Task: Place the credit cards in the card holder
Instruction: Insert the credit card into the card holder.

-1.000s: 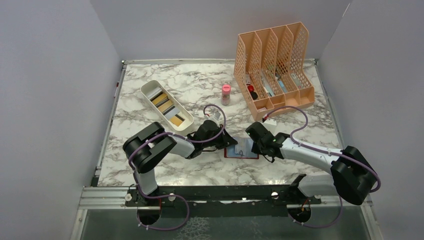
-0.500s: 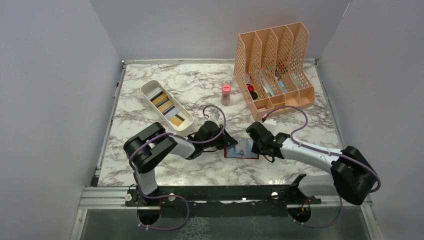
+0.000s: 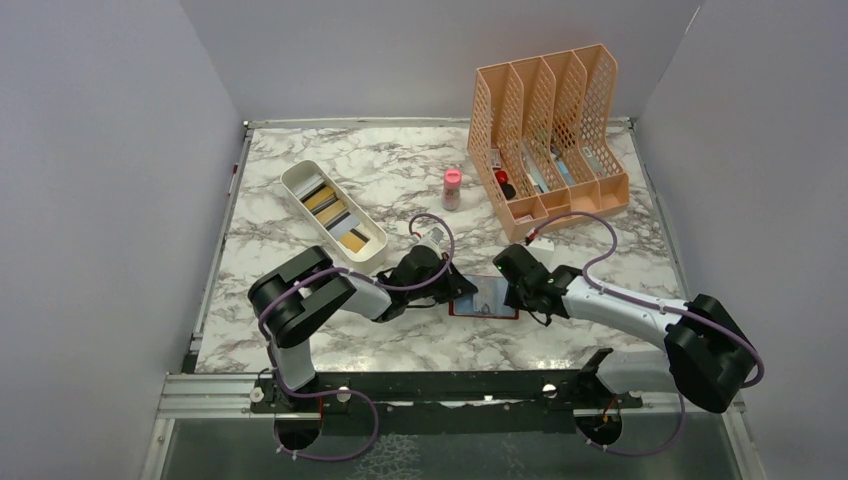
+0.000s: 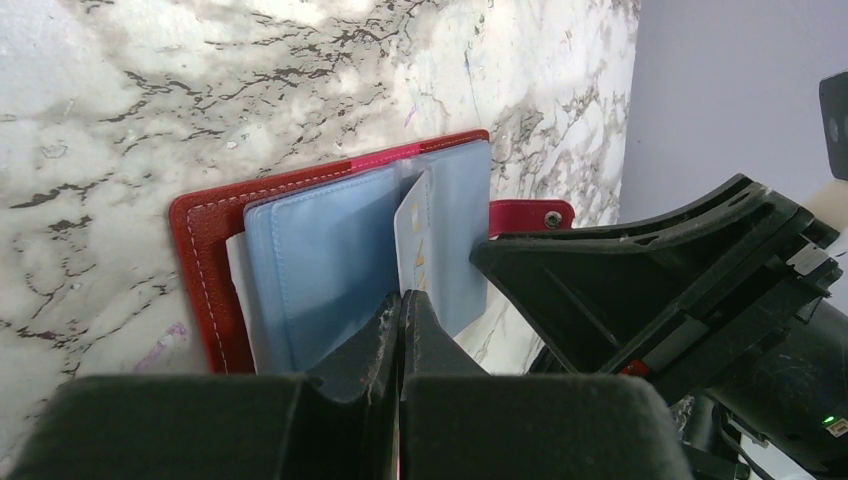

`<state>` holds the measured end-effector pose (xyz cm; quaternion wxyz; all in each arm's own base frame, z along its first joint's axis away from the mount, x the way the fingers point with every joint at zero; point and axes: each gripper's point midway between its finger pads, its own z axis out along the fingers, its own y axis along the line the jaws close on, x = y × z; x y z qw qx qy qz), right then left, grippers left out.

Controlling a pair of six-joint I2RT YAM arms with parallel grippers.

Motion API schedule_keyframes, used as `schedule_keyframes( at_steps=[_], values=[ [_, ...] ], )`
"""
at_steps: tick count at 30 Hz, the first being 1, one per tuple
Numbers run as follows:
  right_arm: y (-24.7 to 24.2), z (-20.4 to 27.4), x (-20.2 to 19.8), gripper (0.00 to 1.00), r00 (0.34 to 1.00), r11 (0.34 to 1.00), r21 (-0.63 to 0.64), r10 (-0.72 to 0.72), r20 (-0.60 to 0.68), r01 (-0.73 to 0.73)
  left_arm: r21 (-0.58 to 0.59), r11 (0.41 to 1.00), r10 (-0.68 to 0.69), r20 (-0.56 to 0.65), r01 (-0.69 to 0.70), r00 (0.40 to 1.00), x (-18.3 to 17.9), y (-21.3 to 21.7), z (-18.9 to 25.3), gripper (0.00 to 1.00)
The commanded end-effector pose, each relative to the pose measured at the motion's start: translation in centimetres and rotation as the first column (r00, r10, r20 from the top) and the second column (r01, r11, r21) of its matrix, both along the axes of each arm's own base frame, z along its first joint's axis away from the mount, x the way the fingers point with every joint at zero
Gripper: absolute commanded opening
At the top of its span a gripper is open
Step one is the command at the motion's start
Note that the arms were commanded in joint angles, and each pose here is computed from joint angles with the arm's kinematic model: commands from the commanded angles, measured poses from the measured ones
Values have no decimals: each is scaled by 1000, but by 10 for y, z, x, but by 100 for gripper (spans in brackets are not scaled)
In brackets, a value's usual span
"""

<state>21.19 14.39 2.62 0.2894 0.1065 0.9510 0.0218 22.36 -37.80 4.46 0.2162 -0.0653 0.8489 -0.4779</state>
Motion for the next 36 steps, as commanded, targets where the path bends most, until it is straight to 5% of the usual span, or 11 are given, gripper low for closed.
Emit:
schedule_keyframes(
  at_steps=[1, 15, 22, 36],
  values=[
    [-7, 4, 0, 29, 1000, 1000, -28, -7, 5, 7, 23, 1000, -20, 12, 20, 1000, -6, 3, -7, 0],
    [4, 4, -1, 30, 999, 999, 24, 37, -2, -37, 13, 998, -59, 35, 59, 998, 1, -15, -4, 6],
    [4, 8, 2, 31, 999, 998, 34, 42, 32, -43, 4, 997, -75, 70, 75, 995, 3, -22, 5, 21],
    [-43, 11, 8, 29, 987, 987, -33, -158, 32, 159, 64, 995, -80, 142, 72, 987, 12, -20, 10, 38]
  ],
)
